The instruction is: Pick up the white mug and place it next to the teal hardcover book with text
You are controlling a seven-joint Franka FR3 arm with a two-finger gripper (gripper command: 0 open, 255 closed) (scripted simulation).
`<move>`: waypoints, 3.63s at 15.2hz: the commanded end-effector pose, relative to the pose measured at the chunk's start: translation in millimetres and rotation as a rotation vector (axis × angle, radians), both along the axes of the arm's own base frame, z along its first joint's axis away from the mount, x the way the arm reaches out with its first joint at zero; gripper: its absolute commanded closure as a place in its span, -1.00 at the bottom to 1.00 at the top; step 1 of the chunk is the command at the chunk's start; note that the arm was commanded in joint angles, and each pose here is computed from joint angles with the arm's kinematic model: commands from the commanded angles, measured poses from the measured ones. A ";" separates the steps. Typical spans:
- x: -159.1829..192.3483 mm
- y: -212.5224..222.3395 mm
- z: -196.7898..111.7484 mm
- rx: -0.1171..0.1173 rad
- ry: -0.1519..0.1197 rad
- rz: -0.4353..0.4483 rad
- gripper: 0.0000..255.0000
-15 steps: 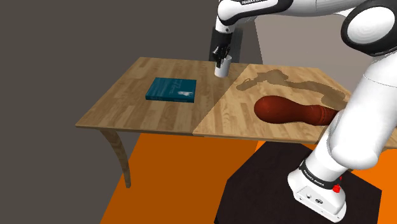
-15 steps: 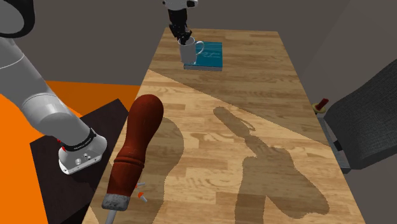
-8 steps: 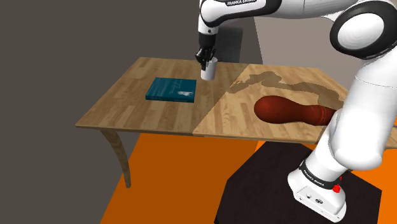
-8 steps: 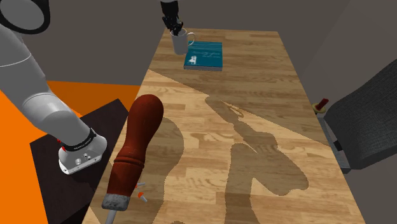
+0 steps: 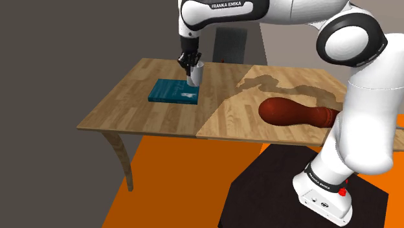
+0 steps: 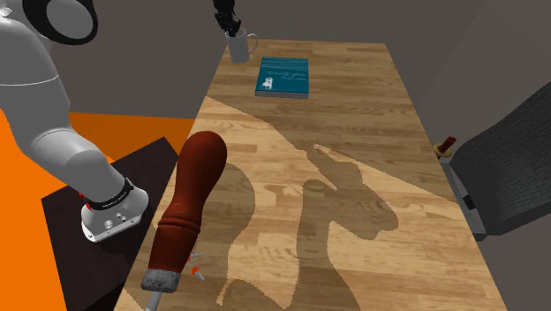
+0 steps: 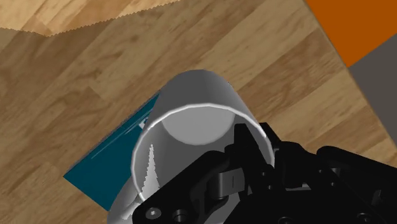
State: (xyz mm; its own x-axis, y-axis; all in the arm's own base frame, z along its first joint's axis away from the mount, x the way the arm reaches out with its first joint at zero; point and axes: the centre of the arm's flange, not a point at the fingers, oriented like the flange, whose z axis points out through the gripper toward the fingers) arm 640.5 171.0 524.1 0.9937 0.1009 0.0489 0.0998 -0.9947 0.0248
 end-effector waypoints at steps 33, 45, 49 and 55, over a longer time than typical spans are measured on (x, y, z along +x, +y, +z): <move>15.5 78.2 -146.0 0.000 0.000 -0.001 1.00; 15.5 78.2 -163.2 0.000 0.000 -0.001 -1.00; 15.5 78.2 -163.1 0.000 0.000 -0.001 -1.00; 12.9 79.2 -113.2 0.000 0.000 -0.001 -1.00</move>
State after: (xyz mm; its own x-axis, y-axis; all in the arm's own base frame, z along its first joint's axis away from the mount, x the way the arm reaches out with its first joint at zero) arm 653.0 249.5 406.0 0.9937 0.0999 0.0500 0.0988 -0.9948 0.0244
